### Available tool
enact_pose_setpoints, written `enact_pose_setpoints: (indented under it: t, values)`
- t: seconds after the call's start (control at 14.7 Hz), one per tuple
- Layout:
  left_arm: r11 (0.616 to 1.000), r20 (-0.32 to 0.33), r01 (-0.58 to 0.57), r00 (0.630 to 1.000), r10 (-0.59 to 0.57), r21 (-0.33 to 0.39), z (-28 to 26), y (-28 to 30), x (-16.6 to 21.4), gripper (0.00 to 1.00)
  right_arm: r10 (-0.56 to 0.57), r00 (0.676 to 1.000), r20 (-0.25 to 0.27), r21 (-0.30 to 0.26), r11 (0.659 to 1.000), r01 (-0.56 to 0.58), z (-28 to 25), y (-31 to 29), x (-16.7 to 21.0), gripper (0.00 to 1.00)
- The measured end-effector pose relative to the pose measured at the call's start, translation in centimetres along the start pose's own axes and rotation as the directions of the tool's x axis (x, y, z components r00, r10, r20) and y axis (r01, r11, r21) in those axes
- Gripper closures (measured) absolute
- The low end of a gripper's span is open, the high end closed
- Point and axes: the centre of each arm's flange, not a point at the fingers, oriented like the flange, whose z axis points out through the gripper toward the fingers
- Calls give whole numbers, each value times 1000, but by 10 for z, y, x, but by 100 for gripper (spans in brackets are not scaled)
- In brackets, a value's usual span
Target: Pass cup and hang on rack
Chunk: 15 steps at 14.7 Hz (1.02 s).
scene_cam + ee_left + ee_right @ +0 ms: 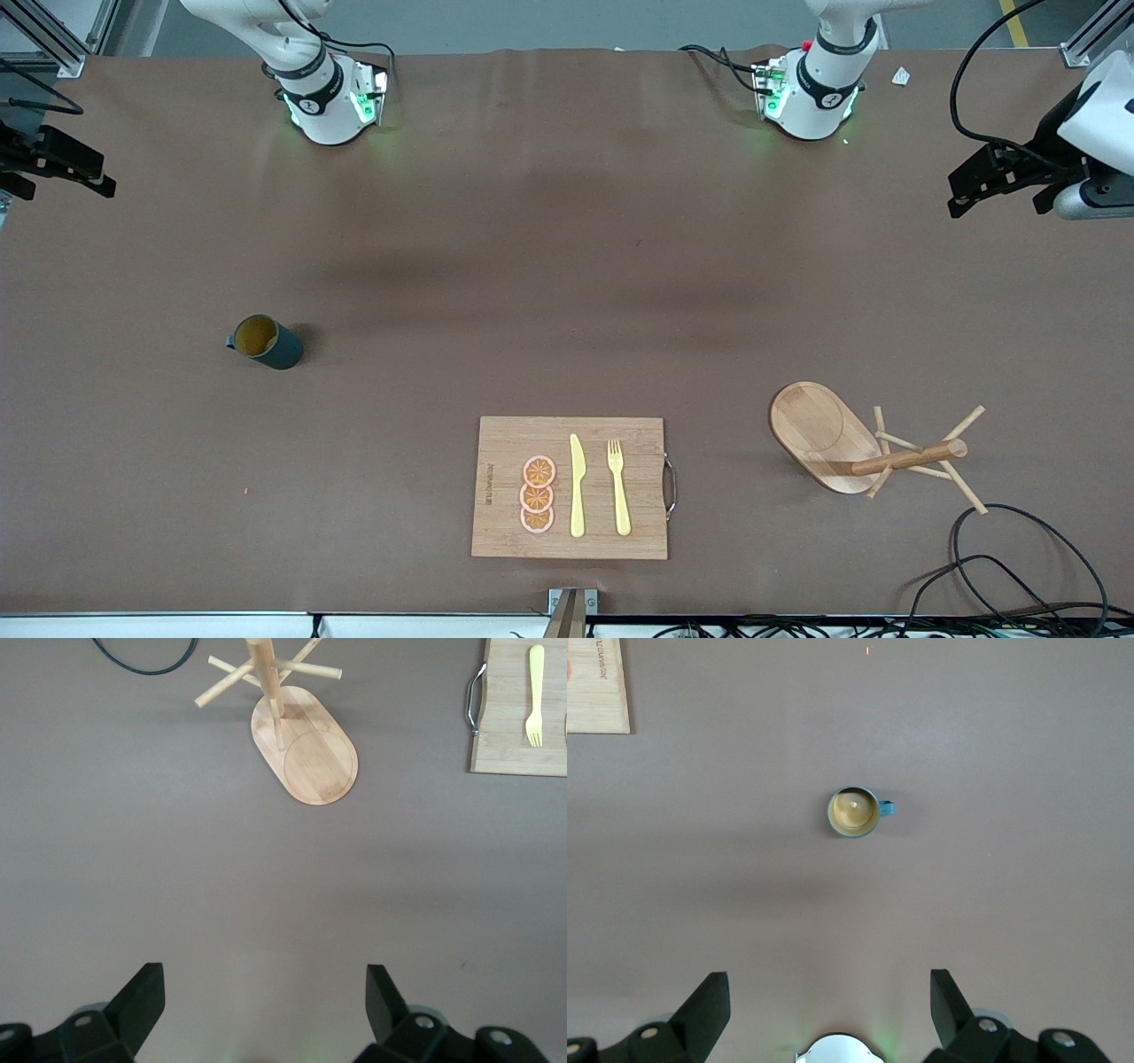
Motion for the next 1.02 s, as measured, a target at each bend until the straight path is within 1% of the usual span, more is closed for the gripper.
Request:
enact_pose_setpoints:
  t: [0.2,0.54,0.82,0.88,1.02]
  values:
    - [1000,18,3,1000,-3,3,-1,-2,-3,0,0,1000,0,0,1000,0,0,0,0,0]
    - [1000,6,12,1000,-12,1,-9,-8,-3,0,1,1000,0,0,1000,-1,0,0,0,0]
    - [1000,4,15,1000,-15,1,-10,-10,-3,0,9,1000,-14,0,1000,-9,-6,5,0,0]
    - [1000,4,15,1000,-15,1,-10,-10,-3,0,12,1000,-7,1,1000,-12,-2,6,2,0]
    - [1000,5,16,1000,-16,0,-9,-10,-2,0,19,999,26,2,1000,-19,14,10,12,0]
